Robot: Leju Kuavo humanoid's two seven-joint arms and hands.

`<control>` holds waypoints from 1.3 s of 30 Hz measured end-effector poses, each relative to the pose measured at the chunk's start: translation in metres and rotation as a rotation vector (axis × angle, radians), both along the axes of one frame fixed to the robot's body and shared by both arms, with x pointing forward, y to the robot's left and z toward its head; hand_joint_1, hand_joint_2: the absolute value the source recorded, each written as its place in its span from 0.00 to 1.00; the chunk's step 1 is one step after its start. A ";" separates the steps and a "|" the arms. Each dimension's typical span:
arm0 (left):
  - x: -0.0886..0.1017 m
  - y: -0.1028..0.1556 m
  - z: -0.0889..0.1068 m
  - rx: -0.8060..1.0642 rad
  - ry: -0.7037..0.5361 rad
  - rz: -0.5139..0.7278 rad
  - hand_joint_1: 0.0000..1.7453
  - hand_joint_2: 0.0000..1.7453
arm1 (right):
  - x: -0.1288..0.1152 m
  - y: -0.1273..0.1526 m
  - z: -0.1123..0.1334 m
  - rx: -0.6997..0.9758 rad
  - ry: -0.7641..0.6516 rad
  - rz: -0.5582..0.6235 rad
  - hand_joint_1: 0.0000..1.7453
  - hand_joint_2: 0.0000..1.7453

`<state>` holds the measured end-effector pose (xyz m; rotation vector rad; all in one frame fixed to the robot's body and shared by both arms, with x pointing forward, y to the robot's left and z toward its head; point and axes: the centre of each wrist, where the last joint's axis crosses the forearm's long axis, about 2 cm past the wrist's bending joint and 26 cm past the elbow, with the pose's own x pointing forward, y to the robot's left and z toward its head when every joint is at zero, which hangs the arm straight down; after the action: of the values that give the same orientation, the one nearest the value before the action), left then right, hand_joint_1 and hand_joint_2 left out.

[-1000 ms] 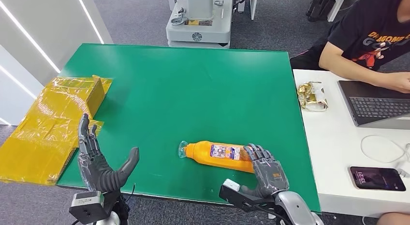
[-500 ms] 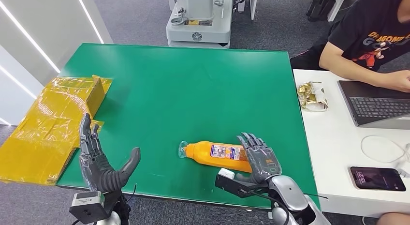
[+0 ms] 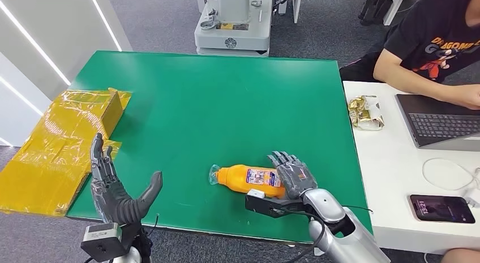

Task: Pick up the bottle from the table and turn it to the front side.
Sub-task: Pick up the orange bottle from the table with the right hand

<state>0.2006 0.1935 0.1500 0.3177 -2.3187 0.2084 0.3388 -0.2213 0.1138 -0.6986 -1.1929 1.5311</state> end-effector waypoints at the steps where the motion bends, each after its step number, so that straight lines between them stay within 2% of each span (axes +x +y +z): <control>1: 0.000 0.000 0.000 0.002 -0.001 -0.002 0.00 1.00 | 0.002 0.000 -0.001 -0.001 0.011 -0.002 0.00 1.00; 9: 0.001 -0.001 0.001 0.012 -0.003 -0.014 0.00 1.00 | 0.009 -0.001 -0.012 -0.010 0.077 -0.013 0.00 1.00; 10: 0.001 -0.002 0.001 0.011 -0.003 -0.015 0.00 1.00 | 0.010 -0.001 -0.012 -0.010 0.081 -0.014 0.15 1.00; 13: 0.001 -0.002 0.001 0.009 -0.004 -0.018 0.00 1.00 | 0.011 -0.002 -0.013 -0.012 0.093 -0.016 0.74 1.00; 18: 0.001 -0.003 0.002 0.009 -0.004 -0.019 0.00 1.00 | 0.011 -0.003 -0.014 -0.008 0.108 -0.019 0.96 1.00; 21: 0.001 -0.003 0.002 0.010 -0.004 -0.019 0.00 1.00 | 0.012 -0.004 -0.014 -0.008 0.109 -0.019 1.00 1.00; 34: 0.001 -0.003 0.002 0.006 -0.004 -0.023 0.00 1.00 | 0.011 -0.004 -0.014 0.025 0.070 -0.024 1.00 1.00; 39: 0.001 -0.004 0.002 0.010 -0.004 -0.032 0.00 1.00 | -0.003 0.000 -0.021 0.087 -0.030 -0.045 1.00 1.00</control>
<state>0.2018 0.1897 0.1520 0.2845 -2.3276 0.1820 0.3357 -0.2215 0.0924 -0.6882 -1.2509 1.4267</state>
